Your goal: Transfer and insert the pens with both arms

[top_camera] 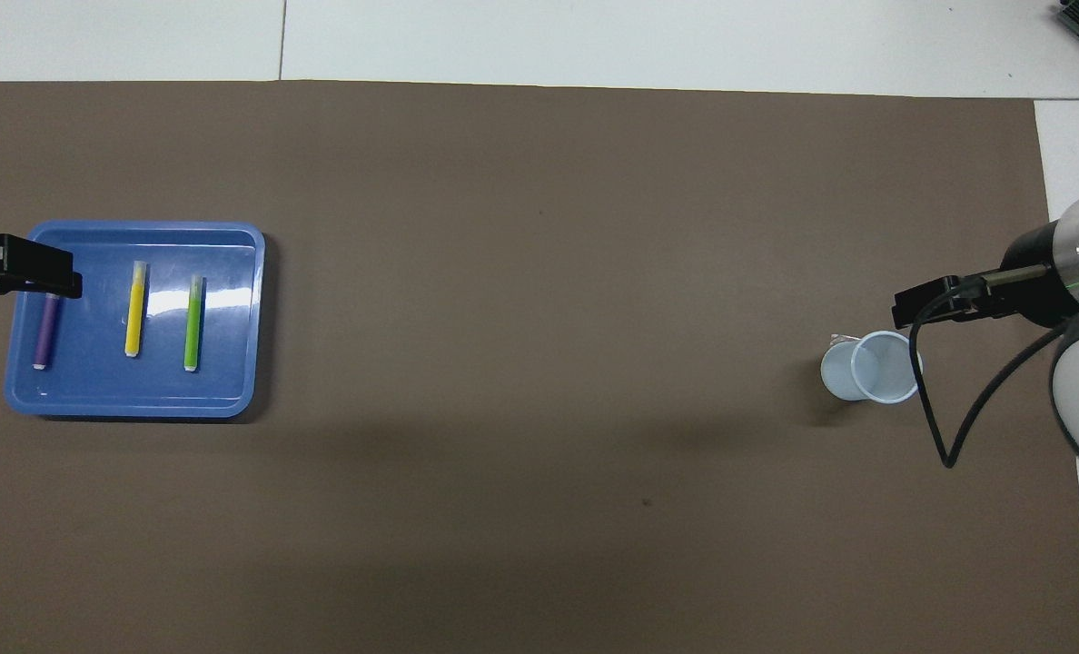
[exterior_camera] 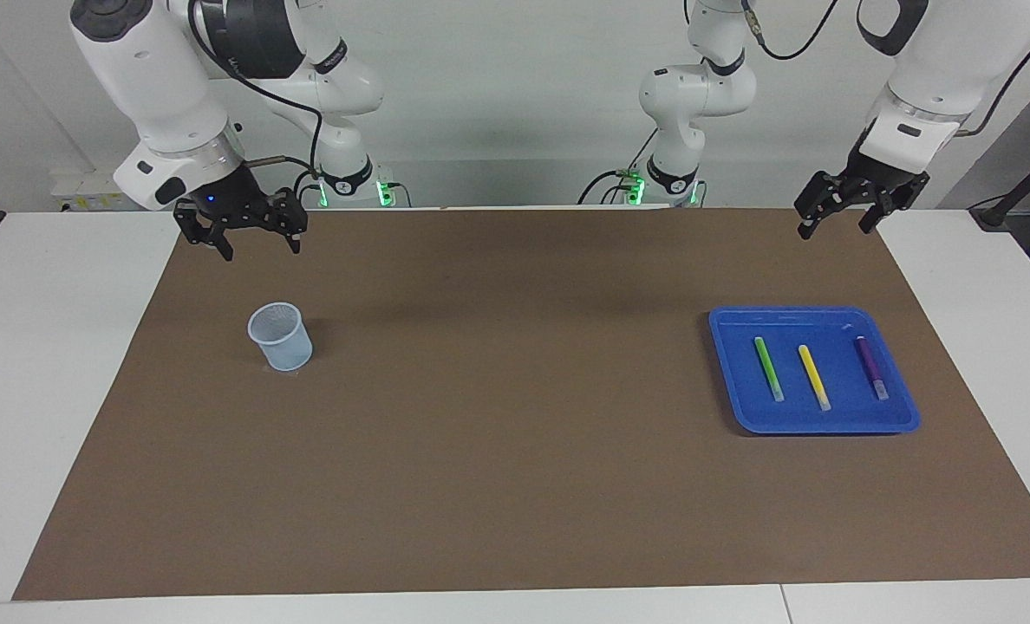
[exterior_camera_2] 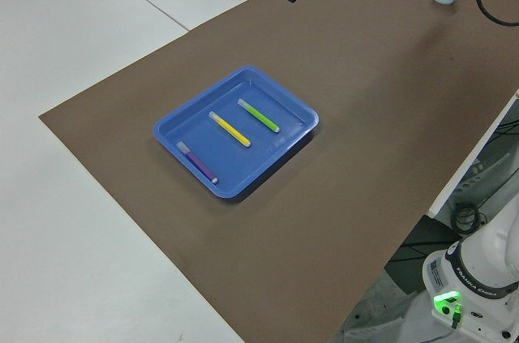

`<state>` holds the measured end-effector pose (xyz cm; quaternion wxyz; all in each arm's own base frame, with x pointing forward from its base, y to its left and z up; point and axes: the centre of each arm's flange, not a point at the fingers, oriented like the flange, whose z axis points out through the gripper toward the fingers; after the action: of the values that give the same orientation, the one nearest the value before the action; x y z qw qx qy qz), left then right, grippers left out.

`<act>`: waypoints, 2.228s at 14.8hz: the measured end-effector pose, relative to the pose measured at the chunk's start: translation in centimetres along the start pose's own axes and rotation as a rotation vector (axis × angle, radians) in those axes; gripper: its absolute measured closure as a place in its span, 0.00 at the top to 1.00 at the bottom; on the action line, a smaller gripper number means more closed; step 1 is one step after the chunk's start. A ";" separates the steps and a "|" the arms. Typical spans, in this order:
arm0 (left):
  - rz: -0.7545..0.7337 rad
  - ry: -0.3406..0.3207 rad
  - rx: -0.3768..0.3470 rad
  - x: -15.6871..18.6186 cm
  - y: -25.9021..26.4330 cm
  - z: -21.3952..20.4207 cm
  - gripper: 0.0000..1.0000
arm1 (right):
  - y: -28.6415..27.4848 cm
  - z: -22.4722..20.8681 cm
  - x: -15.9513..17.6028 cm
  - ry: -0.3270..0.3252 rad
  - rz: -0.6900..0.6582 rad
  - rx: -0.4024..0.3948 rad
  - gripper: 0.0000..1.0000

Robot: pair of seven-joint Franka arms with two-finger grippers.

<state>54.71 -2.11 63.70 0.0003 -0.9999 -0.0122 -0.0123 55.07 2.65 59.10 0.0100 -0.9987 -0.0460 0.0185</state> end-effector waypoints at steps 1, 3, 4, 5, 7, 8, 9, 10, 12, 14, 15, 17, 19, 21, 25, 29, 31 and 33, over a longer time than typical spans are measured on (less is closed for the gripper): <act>0.000 0.000 0.000 0.0 0.0 0.0 1.00 | 0.0 0.0 0.0 0.000 0.000 0.000 1.00; 0.000 0.000 0.000 0.0 0.0 0.0 1.00 | 0.0 0.0 0.0 0.000 0.000 0.000 1.00; 0.000 0.000 0.000 0.0 0.0 0.0 1.00 | 0.0 0.0 0.0 0.000 0.000 0.000 1.00; 0.000 0.000 0.000 0.0 0.0 0.0 1.00 | 0.0 0.0 0.0 0.000 0.000 0.000 1.00; 0.000 0.000 0.000 0.0 0.0 0.0 1.00 | 0.0 0.0 0.0 0.000 0.000 0.000 1.00; 0.000 0.000 0.000 0.0 0.0 0.0 1.00 | 0.0 0.0 0.0 0.000 0.000 0.000 1.00; 0.000 0.000 0.000 0.0 0.0 0.0 1.00 | 0.0 0.0 0.0 0.000 0.000 0.000 1.00; 0.000 0.000 0.000 0.0 0.0 0.0 1.00 | 0.0 0.0 0.0 0.000 0.000 0.000 1.00; -0.002 0.000 0.000 0.0 -0.1 0.0 1.00 | 0.1 0.0 0.0 0.000 0.003 0.000 1.00; -0.004 0.000 0.000 0.0 -0.3 0.0 1.00 | 0.3 0.0 0.0 0.000 0.006 0.000 1.00; -0.005 0.000 0.000 0.0 -0.3 0.0 1.00 | 0.4 0.0 0.0 0.000 0.007 0.000 1.00; -0.005 0.000 0.000 0.0 -0.3 0.0 1.00 | 0.5 0.0 0.0 0.000 0.009 0.000 1.00; -0.005 0.000 0.000 0.0 -0.3 0.0 1.00 | 0.6 0.0 0.0 0.000 0.011 0.000 1.00; -0.007 -0.001 0.000 0.0 -0.4 0.1 1.00 | 0.6 0.0 0.0 0.000 0.011 0.000 1.00; -0.031 -0.003 0.001 0.1 -1.8 0.2 1.00 | 0.6 0.0 0.0 0.000 0.011 0.000 1.00; -0.044 0.003 0.001 0.3 -2.5 0.7 1.00 | 0.6 0.0 0.0 0.000 0.011 0.000 1.00; -0.050 0.015 0.001 0.5 -2.9 2.0 1.00 | 0.6 0.0 0.0 0.000 0.011 0.000 1.00; -0.060 0.029 0.001 0.4 -3.4 4.7 1.00 | 0.6 0.0 0.0 0.000 0.011 0.000 1.00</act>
<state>55.19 1.34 58.98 0.0005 -0.9988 -0.0423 -0.0266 55.09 2.06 59.10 0.0101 -0.9989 -0.0407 0.0186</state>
